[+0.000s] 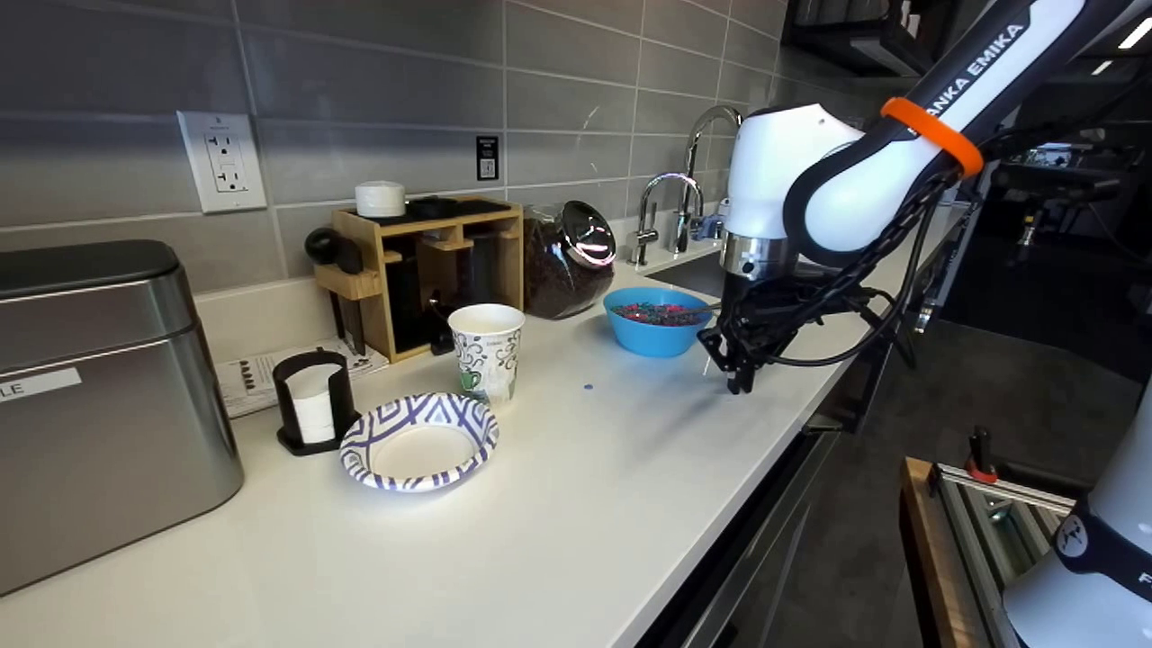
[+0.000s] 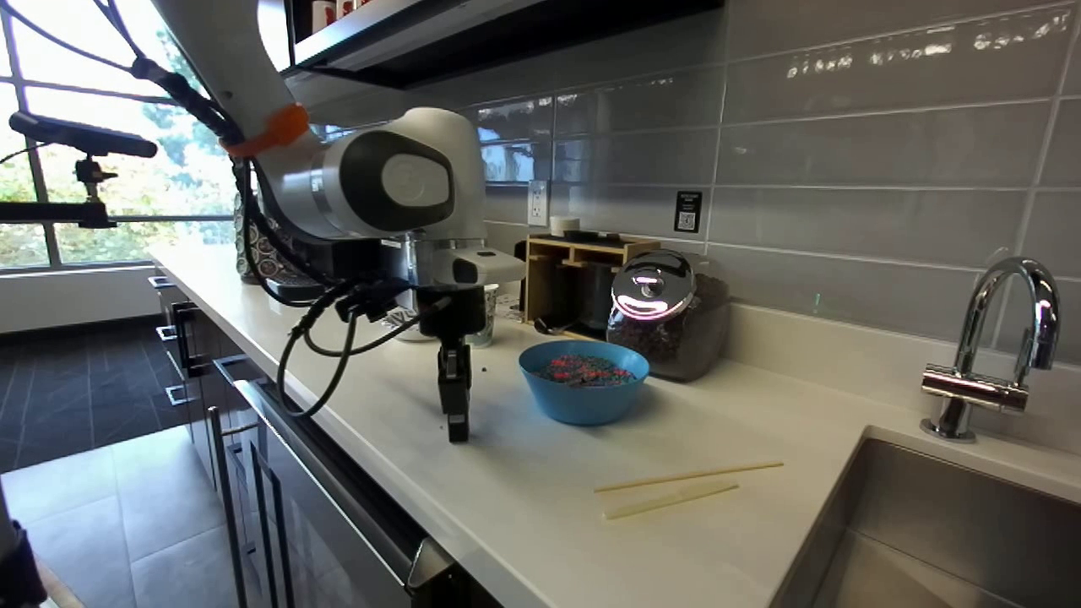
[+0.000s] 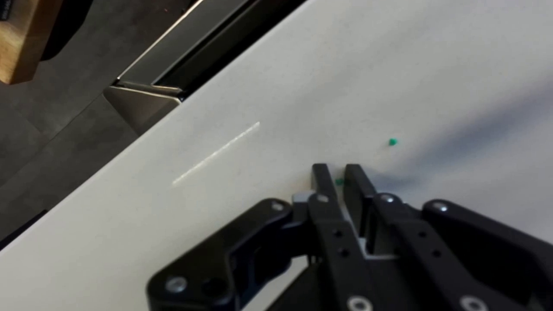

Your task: Put the contents from the countertop into the blue bowl

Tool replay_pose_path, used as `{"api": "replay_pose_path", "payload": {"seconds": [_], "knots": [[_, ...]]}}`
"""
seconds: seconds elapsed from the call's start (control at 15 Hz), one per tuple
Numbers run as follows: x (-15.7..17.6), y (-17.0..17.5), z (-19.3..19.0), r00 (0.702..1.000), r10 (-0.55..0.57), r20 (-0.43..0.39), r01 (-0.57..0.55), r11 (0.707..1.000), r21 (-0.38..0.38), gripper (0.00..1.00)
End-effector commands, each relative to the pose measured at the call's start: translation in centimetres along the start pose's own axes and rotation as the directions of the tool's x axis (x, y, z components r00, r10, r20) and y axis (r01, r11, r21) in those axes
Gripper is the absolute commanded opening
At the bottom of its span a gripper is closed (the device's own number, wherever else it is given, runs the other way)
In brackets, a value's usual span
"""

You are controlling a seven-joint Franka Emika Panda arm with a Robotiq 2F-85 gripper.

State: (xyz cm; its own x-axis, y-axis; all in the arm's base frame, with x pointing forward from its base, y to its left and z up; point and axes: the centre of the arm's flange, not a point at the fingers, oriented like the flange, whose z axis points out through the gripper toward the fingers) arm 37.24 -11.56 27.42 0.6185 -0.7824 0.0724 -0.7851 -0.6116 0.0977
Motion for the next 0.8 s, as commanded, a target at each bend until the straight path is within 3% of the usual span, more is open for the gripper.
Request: {"api": "replay_pose_path", "payload": {"seconds": [0.0, 0.27, 0.73], "knots": [[-1.8, 1.4, 1.3, 1.0, -0.004, -0.003, 0.004, 1.0, 0.009, 0.08], [-1.5, 1.8, 1.7, 1.0, 0.003, 0.006, -0.003, 1.0, 0.005, 0.0], [-0.6, 1.4, -1.1, 0.999, 0.005, 0.034, -0.008, 0.997, 0.07, 0.0]]}}
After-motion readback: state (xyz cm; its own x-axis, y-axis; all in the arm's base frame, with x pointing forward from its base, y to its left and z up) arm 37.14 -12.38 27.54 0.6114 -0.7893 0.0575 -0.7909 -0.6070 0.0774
